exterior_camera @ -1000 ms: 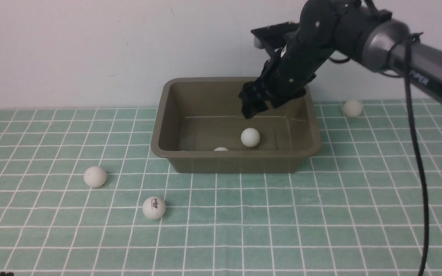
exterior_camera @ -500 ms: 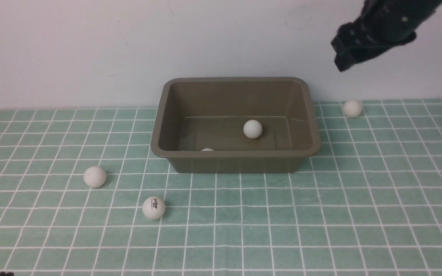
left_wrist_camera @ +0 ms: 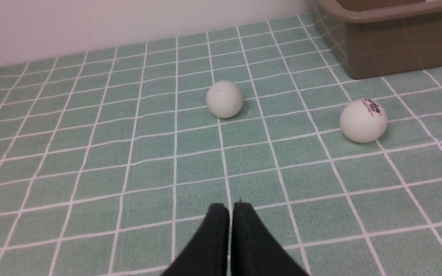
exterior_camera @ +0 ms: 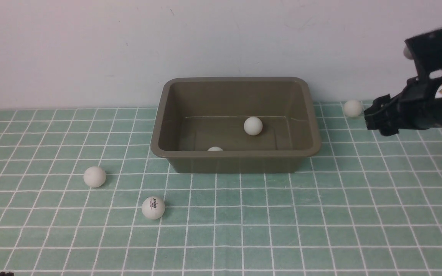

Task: Put the table tennis balls in the box on the green coffee tablecloth.
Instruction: 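Reach for and grasp a ping pong ball on the table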

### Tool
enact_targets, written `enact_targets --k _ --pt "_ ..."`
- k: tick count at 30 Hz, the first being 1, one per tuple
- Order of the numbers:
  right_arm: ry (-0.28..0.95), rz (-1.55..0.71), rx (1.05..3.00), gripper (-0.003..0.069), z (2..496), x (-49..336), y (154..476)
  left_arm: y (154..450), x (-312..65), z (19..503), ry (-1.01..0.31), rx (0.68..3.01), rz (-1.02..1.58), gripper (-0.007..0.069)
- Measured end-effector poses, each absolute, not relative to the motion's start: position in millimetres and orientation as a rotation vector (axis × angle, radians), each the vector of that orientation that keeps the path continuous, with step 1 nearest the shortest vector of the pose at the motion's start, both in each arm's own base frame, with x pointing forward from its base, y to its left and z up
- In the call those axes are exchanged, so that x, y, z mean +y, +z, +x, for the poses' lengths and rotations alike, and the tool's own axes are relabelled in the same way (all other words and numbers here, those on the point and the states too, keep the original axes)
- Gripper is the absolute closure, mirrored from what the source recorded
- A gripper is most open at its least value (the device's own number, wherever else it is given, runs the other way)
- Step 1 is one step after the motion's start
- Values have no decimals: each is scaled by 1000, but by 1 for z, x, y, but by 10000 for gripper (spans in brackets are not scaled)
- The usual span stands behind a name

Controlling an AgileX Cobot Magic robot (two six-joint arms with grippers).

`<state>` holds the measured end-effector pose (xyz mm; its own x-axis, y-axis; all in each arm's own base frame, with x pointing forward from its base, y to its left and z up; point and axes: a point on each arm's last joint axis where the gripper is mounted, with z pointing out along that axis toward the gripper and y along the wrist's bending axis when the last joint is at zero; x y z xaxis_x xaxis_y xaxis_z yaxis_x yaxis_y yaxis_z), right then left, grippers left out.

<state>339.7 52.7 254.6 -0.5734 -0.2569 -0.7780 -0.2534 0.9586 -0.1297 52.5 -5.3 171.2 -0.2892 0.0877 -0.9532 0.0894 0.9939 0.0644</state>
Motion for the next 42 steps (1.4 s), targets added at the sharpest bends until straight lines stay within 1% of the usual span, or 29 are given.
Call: enact_targets --k 4,6,11,13,16,22,27,35,42 --pt "30 -251 2134 206 365 53 221 171 -5 53 -2 1866 128 629" --pt "54 -188 2128 206 377 53 197 171 -5 53 -2 1866 128 629" --pt "66 -94 2139 207 390 47 163 171 -5 53 -2 1866 128 629" --pt "61 -80 2138 207 391 45 158 171 -5 53 -2 1866 128 629" --pt "45 -63 2135 207 393 39 155 171 -5 53 -2 1866 128 629" --pt "3 -61 2110 207 398 27 160 171 -5 53 -2 1866 128 629" --pt "-2 -68 2081 207 406 28 165 171 -5 53 -2 1866 128 629" --pt "1 -76 2081 207 433 32 152 171 -5 53 -2 1866 128 629" --pt "5 -84 2059 207 451 35 153 171 -5 53 -2 1866 128 629"
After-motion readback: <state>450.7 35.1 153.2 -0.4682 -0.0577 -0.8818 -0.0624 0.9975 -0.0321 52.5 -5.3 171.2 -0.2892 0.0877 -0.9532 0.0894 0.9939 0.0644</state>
